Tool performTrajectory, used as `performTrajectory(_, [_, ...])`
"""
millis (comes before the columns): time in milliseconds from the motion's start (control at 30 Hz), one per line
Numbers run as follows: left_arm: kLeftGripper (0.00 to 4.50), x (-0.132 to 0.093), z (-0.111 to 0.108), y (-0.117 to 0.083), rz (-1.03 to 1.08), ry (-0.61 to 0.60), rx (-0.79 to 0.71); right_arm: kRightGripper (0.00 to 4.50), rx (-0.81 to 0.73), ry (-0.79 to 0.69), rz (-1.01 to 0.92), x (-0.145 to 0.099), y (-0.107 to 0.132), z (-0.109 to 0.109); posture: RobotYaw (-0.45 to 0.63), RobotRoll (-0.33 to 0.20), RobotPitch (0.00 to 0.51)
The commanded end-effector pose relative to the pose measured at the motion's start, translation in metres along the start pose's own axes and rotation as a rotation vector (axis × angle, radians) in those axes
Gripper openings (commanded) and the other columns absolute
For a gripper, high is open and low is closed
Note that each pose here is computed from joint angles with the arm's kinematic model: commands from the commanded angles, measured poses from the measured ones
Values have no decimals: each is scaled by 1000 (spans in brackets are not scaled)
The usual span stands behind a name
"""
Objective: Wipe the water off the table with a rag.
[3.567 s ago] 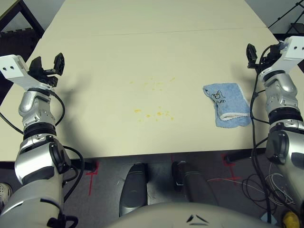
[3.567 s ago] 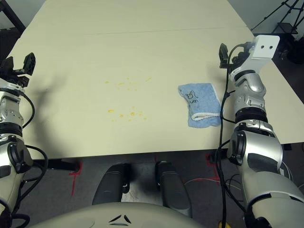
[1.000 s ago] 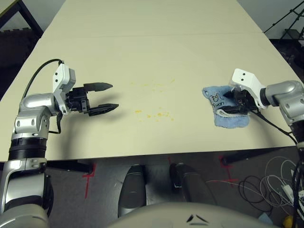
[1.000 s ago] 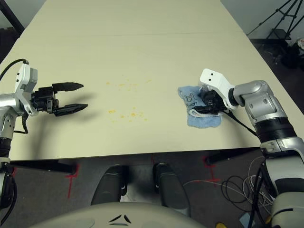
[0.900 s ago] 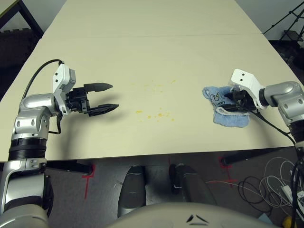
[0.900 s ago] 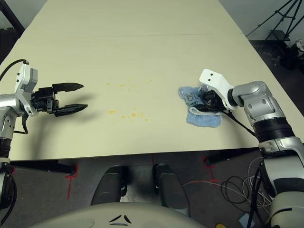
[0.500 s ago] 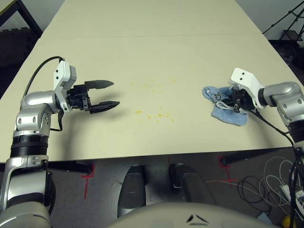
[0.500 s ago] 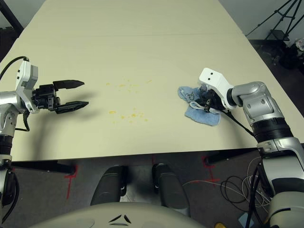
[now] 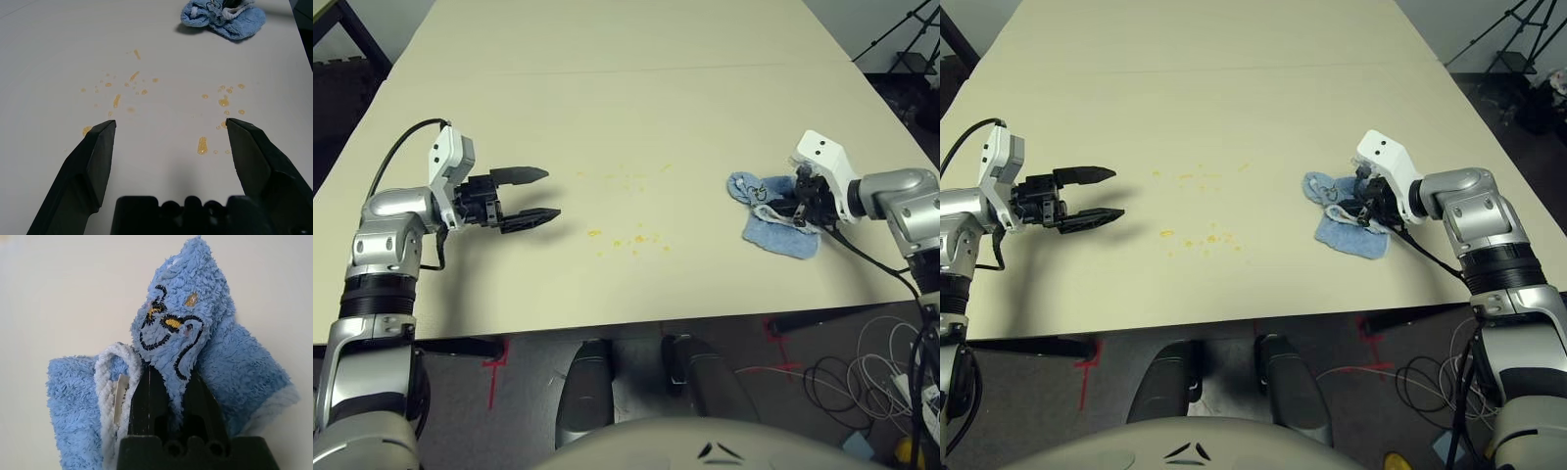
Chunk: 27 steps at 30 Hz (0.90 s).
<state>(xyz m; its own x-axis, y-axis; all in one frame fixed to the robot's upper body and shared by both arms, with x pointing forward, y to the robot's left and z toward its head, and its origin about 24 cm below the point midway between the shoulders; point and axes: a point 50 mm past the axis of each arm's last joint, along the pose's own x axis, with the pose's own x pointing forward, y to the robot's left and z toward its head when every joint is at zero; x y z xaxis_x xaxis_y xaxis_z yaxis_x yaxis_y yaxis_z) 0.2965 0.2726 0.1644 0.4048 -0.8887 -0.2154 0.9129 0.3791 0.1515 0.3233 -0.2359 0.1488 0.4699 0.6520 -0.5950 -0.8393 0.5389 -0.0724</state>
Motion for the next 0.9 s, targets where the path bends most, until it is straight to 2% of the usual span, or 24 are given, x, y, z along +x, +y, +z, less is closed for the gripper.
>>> performTrajectory(33, [4500,-5,0,0,-27,58,18,79,-62,-83,33,-7,5,29,130,0,167])
performTrajectory(167, [4500,-8,8,3,-14,51,31,79,-127,-125,107,-7,21,53,151,0,174])
performTrajectory(400, [4500,-11,11,1,-15,57,41,78,-193,-126,212,3,42,69,195,0,192])
performTrajectory(667, [4500,-17,5,-5,-9,84,31,78,-179,-55,265,41,53,53,217,0,200])
performTrajectory(900, [4500,-25,5,-8,-5,114,34,78,-184,-14,324,76,68,50,251,0,212])
